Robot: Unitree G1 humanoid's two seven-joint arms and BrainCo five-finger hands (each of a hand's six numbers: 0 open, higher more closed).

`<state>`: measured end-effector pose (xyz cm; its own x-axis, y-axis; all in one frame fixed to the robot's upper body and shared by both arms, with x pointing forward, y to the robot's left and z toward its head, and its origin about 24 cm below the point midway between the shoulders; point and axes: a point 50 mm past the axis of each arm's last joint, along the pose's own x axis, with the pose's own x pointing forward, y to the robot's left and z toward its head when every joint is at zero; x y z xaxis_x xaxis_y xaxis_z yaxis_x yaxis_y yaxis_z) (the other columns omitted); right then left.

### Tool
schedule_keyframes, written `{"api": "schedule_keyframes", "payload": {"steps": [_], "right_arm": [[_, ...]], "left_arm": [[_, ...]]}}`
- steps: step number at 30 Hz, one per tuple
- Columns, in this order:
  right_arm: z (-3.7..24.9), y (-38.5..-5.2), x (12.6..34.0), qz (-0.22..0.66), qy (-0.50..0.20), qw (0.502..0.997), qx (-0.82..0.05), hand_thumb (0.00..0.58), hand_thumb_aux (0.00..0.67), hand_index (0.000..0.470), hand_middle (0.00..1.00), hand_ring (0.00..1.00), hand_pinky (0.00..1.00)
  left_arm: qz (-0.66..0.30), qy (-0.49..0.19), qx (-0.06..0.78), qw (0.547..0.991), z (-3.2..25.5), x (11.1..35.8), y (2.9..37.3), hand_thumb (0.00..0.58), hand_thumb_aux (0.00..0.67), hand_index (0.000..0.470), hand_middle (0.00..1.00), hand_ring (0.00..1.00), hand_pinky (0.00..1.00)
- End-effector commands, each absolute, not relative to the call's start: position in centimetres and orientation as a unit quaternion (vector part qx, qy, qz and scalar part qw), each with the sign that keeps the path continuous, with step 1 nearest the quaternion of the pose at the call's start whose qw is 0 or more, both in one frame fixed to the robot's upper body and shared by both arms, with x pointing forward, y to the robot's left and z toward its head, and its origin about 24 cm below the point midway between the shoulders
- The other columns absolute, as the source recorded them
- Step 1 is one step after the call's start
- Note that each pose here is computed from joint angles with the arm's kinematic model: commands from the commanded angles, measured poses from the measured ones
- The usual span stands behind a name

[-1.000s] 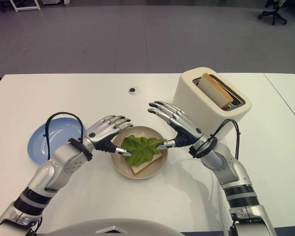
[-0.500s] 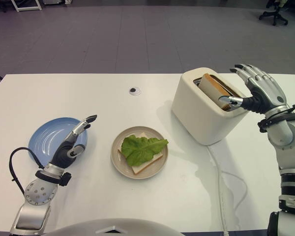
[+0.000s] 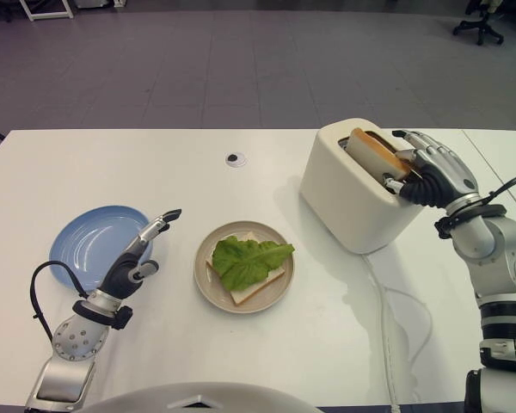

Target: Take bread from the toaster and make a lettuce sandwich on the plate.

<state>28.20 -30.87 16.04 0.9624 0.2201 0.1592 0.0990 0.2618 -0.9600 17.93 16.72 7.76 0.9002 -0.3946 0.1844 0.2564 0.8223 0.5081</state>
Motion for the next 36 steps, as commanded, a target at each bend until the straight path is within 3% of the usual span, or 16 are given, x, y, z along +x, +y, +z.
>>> {"api": "schedule_keyframes", "payload": {"steps": [1,5,10,17,23,28,36], "right_arm": [[19.2,-31.0,28.5,-0.023,-0.191,0.815,-0.547,0.58,0.67,0.47,0.0,0.0,0.0],[23.4,-31.6,27.9,-0.077,-0.278,0.848,-0.445,0.58,0.67,0.47,0.0,0.0,0.0],[24.0,-27.0,26.7,0.047,-0.345,0.853,-0.388,0.58,0.67,0.47,0.0,0.0,0.0],[19.3,-21.2,25.4,0.248,-0.302,0.84,-0.376,0.58,0.67,0.47,0.0,0.0,0.0],[14.5,-17.5,27.0,0.24,-0.257,0.824,-0.444,0.58,0.67,0.47,0.0,0.0,0.0],[13.0,-16.3,28.1,0.219,-0.26,0.809,-0.48,0.58,0.67,0.47,0.0,0.0,0.0],[10.1,-13.8,25.2,0.298,-0.314,0.724,-0.537,0.58,0.67,0.47,0.0,0.0,0.0]], "left_arm": [[-0.179,-0.132,0.252,0.942,7.4,17.9,16.8,0.0,0.0,0.0,0.0,0.0,0.0],[-0.179,-0.129,0.25,0.943,7.2,17.9,16.9,0.0,0.0,0.0,0.0,0.0,0.0],[-0.177,-0.128,0.245,0.945,7.1,17.9,17.1,0.0,0.0,0.0,0.0,0.0,0.0],[-0.174,-0.127,0.243,0.946,7.1,17.8,17.2,0.0,0.0,0.0,0.0,0.0,0.0],[-0.183,-0.128,0.236,0.946,7.0,17.8,16.6,0.0,0.0,0.0,0.0,0.0,0.0],[-0.191,-0.127,0.231,0.946,6.8,17.6,16.2,0.0,0.0,0.0,0.0,0.0,0.0],[-0.196,-0.125,0.228,0.946,6.9,17.3,15.8,0.0,0.0,0.0,0.0,0.0,0.0]]}}
